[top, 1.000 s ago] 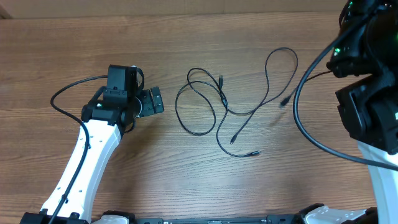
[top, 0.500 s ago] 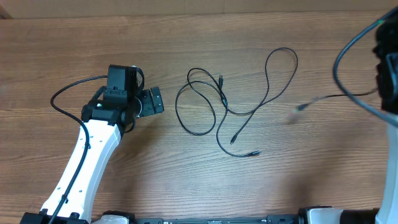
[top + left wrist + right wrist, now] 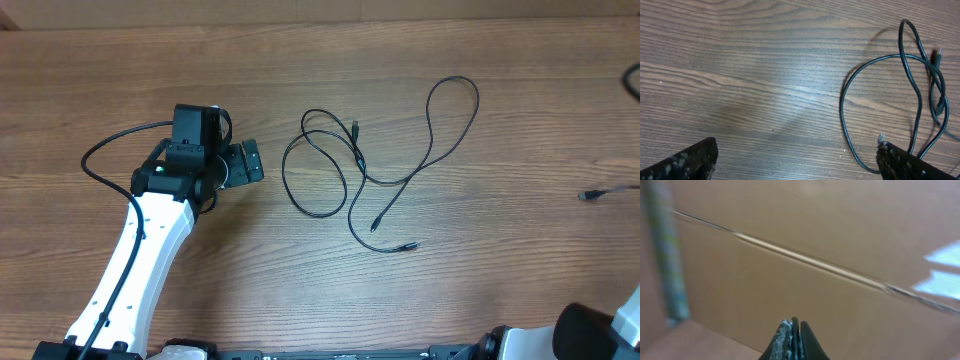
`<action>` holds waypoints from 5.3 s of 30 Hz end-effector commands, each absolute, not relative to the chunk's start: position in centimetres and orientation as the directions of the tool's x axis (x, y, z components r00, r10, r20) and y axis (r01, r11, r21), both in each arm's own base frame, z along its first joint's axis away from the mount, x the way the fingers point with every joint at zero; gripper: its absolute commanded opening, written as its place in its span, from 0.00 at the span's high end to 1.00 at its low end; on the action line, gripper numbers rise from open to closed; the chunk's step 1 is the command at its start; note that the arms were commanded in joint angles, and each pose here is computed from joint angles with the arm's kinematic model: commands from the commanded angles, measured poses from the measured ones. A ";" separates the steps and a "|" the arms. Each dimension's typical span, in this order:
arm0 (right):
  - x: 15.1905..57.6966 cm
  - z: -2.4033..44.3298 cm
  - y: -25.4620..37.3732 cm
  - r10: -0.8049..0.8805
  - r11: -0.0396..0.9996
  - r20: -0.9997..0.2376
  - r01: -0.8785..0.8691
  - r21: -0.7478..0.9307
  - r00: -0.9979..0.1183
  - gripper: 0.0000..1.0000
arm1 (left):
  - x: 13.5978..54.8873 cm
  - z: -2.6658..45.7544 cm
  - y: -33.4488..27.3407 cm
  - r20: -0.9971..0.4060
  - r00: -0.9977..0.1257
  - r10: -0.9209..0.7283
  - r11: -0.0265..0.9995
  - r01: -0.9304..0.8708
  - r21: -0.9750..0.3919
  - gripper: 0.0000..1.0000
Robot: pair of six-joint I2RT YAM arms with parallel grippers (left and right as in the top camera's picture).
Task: Untangle cables
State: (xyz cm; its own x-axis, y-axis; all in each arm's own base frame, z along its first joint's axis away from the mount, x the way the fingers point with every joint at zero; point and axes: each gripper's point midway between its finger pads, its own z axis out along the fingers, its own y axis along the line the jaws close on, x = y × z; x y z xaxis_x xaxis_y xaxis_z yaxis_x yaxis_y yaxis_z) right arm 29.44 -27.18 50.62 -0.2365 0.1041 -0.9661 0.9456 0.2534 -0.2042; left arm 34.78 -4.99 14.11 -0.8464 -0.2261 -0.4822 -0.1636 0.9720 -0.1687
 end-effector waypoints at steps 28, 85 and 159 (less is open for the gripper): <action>19.5 28.2 -42.3 0.789 0.167 -0.612 0.978 0.127 -0.055 0.96 | 35.0 14.3 -5.0 -0.489 -0.847 -0.211 0.975 -0.148 -0.164 0.00; 29.3 15.6 -29.1 0.860 0.510 -0.281 0.711 0.484 -0.426 0.52 | 35.0 14.3 -5.0 -0.489 -0.847 -0.211 0.975 -0.148 -0.164 0.00; 49.9 1.7 -0.3 0.463 0.811 -0.302 0.262 0.523 -0.833 0.09 | 35.0 14.3 -5.0 -0.489 -0.847 -0.211 0.975 -0.148 -0.164 0.00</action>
